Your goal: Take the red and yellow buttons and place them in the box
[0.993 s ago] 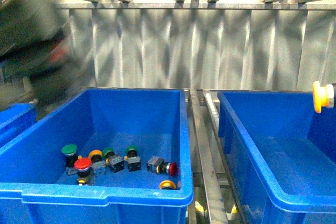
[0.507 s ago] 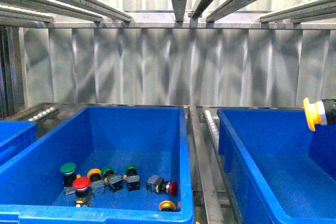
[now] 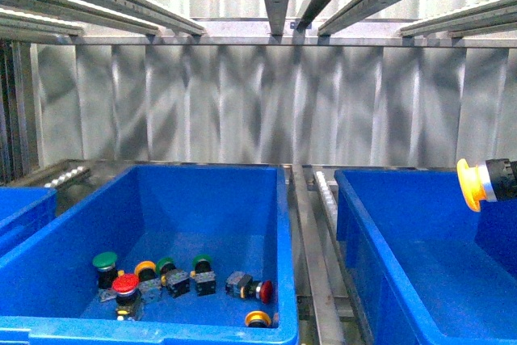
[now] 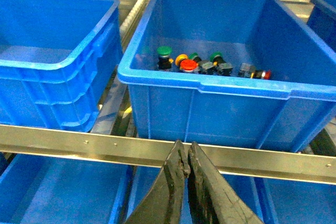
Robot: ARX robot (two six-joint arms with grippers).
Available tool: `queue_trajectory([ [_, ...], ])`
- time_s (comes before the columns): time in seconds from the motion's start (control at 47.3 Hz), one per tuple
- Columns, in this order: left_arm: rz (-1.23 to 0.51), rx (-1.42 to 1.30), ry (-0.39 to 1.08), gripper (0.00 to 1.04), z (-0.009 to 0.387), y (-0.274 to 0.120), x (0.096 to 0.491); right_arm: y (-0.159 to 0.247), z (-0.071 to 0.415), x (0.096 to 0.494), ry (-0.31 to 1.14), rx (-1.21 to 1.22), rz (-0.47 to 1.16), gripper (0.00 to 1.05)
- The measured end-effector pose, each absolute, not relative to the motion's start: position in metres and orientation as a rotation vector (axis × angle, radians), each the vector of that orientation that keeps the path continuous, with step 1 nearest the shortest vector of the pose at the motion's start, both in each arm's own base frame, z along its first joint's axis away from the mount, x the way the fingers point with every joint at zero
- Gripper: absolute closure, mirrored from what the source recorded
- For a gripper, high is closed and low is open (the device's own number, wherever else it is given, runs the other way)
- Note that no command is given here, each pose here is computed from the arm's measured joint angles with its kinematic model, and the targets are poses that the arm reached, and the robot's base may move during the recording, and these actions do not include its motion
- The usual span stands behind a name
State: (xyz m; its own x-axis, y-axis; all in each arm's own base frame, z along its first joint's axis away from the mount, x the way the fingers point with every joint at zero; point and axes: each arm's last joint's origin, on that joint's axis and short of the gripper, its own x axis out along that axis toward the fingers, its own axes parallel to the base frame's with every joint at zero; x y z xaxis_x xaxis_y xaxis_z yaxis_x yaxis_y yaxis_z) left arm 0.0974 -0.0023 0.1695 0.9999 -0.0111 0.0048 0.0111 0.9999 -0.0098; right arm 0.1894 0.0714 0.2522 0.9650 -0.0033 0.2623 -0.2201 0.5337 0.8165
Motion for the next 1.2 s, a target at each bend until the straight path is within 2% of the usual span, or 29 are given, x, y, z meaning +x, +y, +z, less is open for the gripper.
queue_trajectory([
  [0.317,-0.003,-0.011,-0.005,1.01,0.169,0.000,0.097,0.080,0.251,0.175,-0.254,0.991,0.118,0.78],
  [0.55,-0.003,-0.010,-0.006,0.52,0.170,0.000,0.097,0.089,0.247,0.169,-0.241,0.998,0.131,0.78],
  [0.846,-0.002,-0.010,-0.006,0.07,0.170,0.000,0.097,0.089,0.244,0.167,-0.234,0.996,0.117,0.79],
  [1.205,-0.002,-0.008,-0.006,0.08,0.170,0.000,0.097,0.086,0.242,0.165,-0.238,0.998,0.103,0.79],
])
